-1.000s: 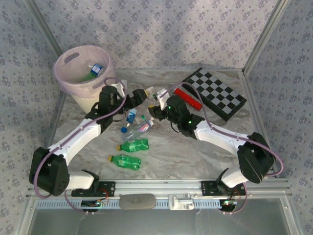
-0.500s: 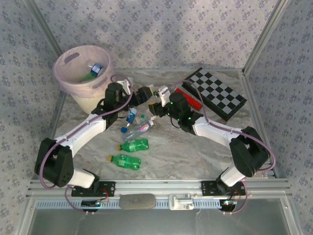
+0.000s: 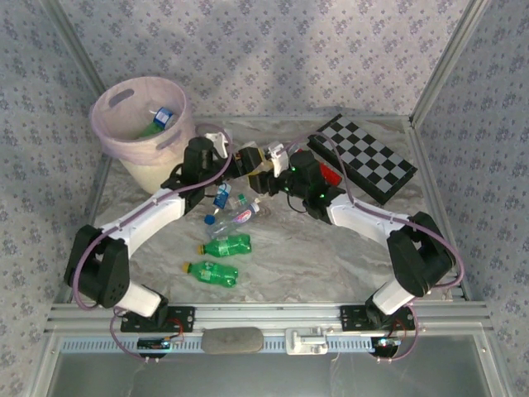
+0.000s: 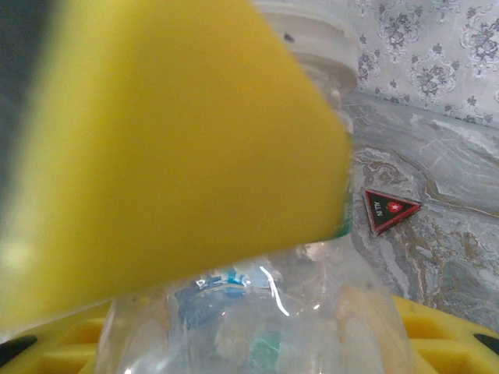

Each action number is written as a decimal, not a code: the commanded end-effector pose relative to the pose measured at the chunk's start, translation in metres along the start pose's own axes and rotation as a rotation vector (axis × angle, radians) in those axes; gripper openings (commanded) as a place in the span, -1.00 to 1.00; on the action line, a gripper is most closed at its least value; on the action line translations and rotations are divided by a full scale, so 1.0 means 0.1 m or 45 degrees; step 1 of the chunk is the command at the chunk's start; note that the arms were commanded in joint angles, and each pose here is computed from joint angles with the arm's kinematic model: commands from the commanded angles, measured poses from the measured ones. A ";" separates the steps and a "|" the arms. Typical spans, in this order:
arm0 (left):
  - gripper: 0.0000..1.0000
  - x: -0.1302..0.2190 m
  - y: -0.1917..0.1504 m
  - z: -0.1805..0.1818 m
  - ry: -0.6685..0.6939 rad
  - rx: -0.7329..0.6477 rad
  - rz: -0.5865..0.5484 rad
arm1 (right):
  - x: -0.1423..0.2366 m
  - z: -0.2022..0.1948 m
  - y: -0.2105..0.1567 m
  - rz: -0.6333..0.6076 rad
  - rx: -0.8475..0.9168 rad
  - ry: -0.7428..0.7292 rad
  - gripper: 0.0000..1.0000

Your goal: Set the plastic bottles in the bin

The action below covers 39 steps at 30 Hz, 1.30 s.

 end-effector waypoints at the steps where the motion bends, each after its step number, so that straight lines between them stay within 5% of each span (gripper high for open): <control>1: 0.49 -0.04 0.07 -0.15 -0.059 -0.053 -0.014 | -0.02 0.11 0.19 -0.053 0.064 0.065 0.05; 11: 0.02 -0.04 0.09 -0.12 -0.025 -0.074 -0.033 | -0.03 0.13 0.18 -0.040 0.067 0.064 0.13; 18: -0.47 0.03 0.20 -0.23 -0.005 -0.149 -0.084 | 0.01 0.16 0.22 -0.057 0.067 0.077 0.22; 27: -0.50 0.19 0.58 -0.33 0.072 -0.242 -0.185 | 0.25 0.15 0.36 -0.117 0.089 0.057 0.81; 39: -0.49 1.04 1.63 -1.12 0.172 -0.573 -0.562 | 0.61 -0.03 0.26 -0.083 0.068 -0.087 0.98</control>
Point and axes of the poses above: each hand's point on the last joint's axis, 136 mm out from that joint toward the fingers, its own x axis back along the fingers, its own z axis along the line the jaws close on, y = z × x, the point moved 4 cm from there along x, back along the fingers, and after that the axes turned 14 degrees about x, right-handed, at the moved point
